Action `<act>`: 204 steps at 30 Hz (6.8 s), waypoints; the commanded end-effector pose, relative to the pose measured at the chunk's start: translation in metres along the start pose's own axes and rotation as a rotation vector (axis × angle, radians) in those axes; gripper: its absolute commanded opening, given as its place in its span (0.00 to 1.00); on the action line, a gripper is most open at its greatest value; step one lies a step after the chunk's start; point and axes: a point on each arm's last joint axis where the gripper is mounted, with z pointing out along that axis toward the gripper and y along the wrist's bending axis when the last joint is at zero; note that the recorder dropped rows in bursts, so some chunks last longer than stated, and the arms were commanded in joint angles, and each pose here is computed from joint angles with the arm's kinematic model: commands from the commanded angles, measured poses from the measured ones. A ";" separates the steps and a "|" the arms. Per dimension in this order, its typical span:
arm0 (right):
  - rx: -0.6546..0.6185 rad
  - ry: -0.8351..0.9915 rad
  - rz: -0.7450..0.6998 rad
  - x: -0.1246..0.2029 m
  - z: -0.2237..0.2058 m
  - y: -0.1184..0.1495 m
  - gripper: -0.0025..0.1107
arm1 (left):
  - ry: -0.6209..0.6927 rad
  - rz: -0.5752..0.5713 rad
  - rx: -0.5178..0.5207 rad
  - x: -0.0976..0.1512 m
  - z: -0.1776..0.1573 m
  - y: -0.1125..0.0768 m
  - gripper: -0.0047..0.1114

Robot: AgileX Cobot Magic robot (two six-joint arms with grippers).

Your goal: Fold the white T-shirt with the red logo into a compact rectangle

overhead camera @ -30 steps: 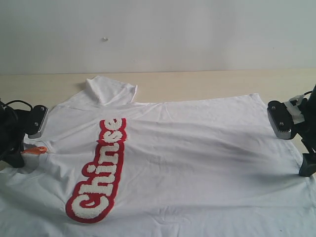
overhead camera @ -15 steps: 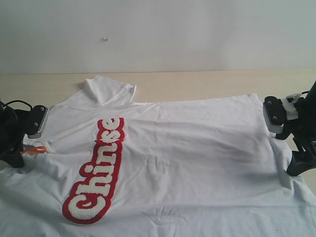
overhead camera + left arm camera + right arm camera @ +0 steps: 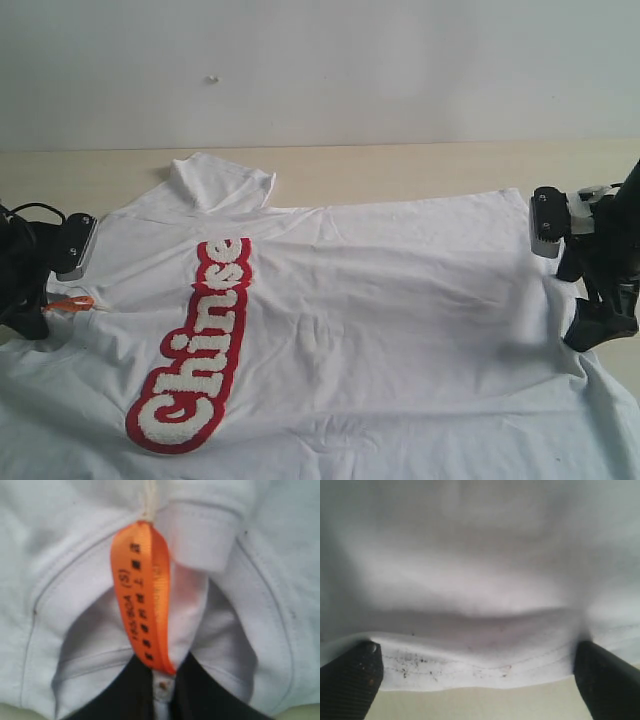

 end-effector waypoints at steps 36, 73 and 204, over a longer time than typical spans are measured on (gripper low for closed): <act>0.055 0.189 -0.013 0.018 0.008 -0.006 0.02 | 0.028 -0.064 0.039 0.006 0.022 -0.004 0.05; 0.820 -0.225 0.095 -0.011 -0.265 0.104 0.02 | -0.001 -0.485 -1.083 0.031 -0.277 -0.092 0.04; 0.169 -0.355 0.681 -0.117 -0.009 -0.069 0.02 | -0.582 -1.027 -0.776 -0.006 -0.090 0.081 0.57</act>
